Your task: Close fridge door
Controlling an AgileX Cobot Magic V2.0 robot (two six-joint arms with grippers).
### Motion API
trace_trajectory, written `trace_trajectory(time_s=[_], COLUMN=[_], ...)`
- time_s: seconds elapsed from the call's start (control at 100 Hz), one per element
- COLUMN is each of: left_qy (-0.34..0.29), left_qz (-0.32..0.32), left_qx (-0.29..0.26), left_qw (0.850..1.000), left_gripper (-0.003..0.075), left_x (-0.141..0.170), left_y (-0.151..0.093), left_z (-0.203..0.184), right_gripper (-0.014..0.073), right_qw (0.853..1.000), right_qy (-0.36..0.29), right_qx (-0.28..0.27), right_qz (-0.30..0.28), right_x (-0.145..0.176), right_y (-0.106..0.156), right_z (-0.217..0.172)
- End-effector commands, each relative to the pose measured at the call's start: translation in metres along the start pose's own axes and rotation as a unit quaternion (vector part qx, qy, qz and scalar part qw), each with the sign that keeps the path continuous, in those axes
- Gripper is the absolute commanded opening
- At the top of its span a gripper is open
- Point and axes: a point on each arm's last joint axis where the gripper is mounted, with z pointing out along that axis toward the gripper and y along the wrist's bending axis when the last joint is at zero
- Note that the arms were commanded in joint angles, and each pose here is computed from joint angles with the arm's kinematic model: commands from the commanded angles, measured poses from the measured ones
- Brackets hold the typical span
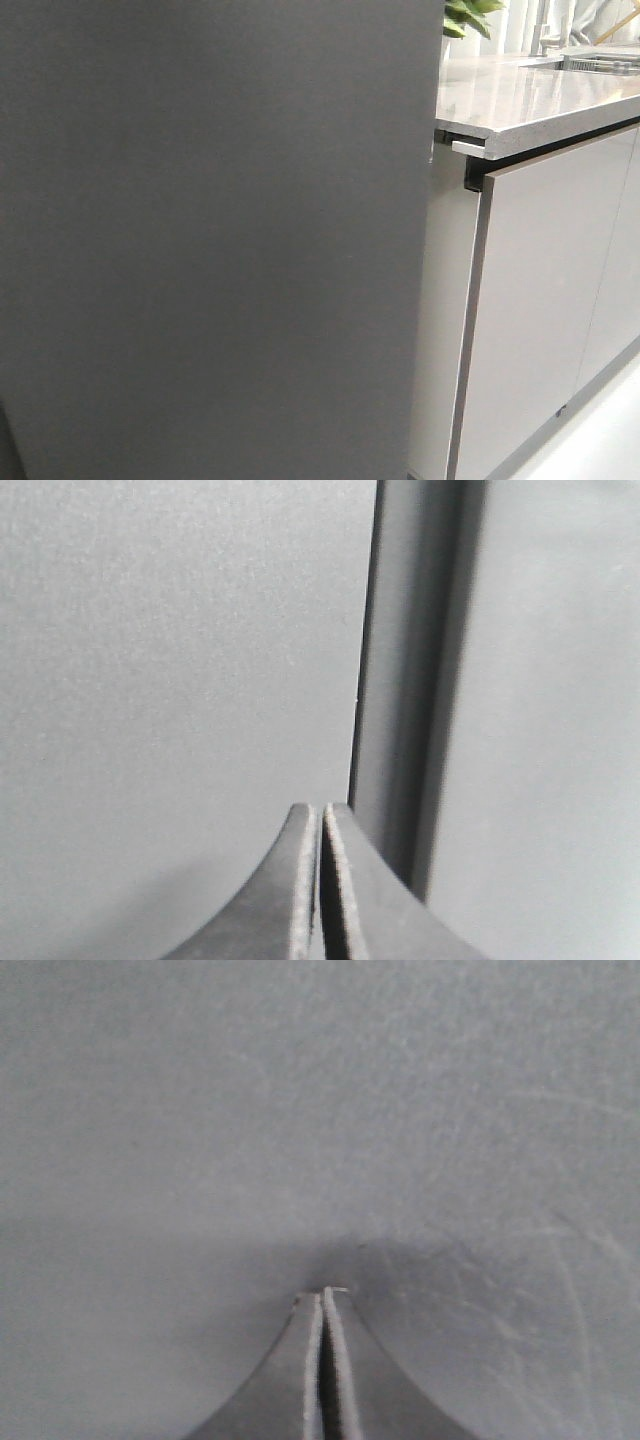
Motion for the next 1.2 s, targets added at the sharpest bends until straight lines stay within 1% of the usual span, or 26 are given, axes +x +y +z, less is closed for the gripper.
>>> trace_trajectory(time_s=[0.0, 0.13, 0.27, 0.39, 0.57, 0.67, 0.8, 0.95, 1.07, 1.19], left_qy=[-0.015, -0.015, -0.015, -0.015, -0.015, -0.015, -0.015, -0.015, -0.015, -0.015], left_qz=[-0.003, -0.003, -0.003, -0.003, -0.003, -0.003, -0.003, -0.003, -0.003, -0.003], left_qx=[0.002, 0.002, 0.002, 0.002, 0.002, 0.002, 0.002, 0.002, 0.002, 0.002], left_qw=[1.000, 1.000, 1.000, 1.000, 1.000, 1.000, 1.000, 1.000, 1.000, 1.000], left_gripper=[-0.0021, -0.0021, -0.0020, -0.0021, -0.0021, -0.0021, -0.0021, -0.0021, -0.0021, -0.0020], left_x=[0.004, 0.004, 0.004, 0.004, 0.004, 0.004, 0.004, 0.004, 0.004, 0.004], left_y=[0.000, 0.000, 0.000, 0.000, 0.000, 0.000, 0.000, 0.000, 0.000, 0.000], left_z=[0.002, 0.002, 0.002, 0.002, 0.002, 0.002, 0.002, 0.002, 0.002, 0.002], right_gripper=[-0.0076, -0.0076, -0.0076, -0.0076, -0.0076, -0.0076, -0.0076, -0.0076, -0.0076, -0.0076], right_qw=[0.997, 0.996, 0.995, 0.993, 0.988, 0.984, 0.976, 0.960, 0.947, 0.933], right_qy=[-0.082, -0.084, -0.082, -0.078, -0.076, -0.073, -0.070, -0.063, -0.066, -0.056], right_qx=[0.013, 0.031, 0.054, 0.075, 0.122, 0.151, 0.197, 0.265, 0.306, 0.346], right_qz=[-0.003, -0.005, -0.019, -0.040, -0.049, -0.053, -0.059, -0.068, -0.075, -0.079], right_x=[-0.043, -0.049, -0.052, -0.054, -0.045, -0.037, -0.020, 0.005, 0.027, 0.059], right_y=[-0.011, -0.025, -0.039, -0.049, -0.068, -0.073, -0.077, -0.079, -0.070, -0.062], right_z=[-0.021, -0.030, -0.055, -0.091, -0.150, -0.186, -0.236, -0.285, -0.320, -0.346])
